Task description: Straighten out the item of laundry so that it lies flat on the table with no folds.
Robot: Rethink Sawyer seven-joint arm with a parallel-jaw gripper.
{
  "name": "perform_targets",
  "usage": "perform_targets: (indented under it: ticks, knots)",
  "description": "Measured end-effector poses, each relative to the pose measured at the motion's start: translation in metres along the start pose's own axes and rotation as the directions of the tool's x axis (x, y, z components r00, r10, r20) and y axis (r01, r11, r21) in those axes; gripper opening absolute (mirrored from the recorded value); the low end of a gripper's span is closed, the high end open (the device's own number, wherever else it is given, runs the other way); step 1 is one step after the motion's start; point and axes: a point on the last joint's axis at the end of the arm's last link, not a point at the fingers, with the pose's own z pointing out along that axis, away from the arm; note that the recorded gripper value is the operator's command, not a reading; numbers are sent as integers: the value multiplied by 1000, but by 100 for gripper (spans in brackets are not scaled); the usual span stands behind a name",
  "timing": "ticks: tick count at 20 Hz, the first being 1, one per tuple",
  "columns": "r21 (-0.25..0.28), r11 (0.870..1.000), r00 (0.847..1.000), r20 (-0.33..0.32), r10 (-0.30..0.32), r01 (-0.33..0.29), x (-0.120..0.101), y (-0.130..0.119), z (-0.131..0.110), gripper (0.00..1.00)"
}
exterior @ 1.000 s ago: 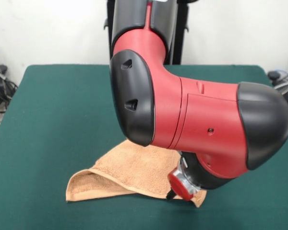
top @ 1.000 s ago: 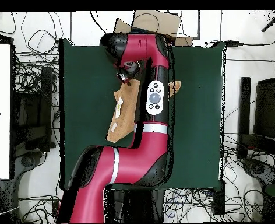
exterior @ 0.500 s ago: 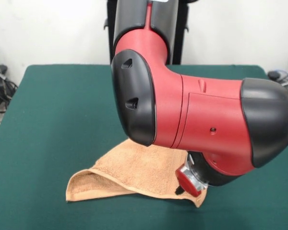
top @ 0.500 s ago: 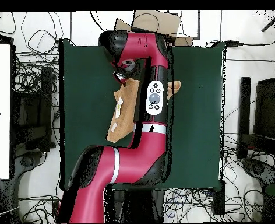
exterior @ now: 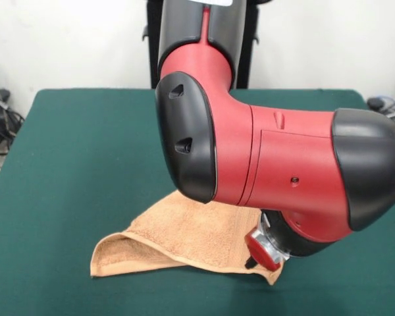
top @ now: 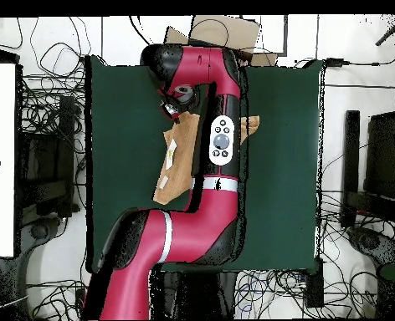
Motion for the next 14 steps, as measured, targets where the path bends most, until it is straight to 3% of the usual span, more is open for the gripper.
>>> perform_targets:
  ticks: [14]
  knots:
    - [35,999,1000,28,0,-1,-4,-5,3,100]
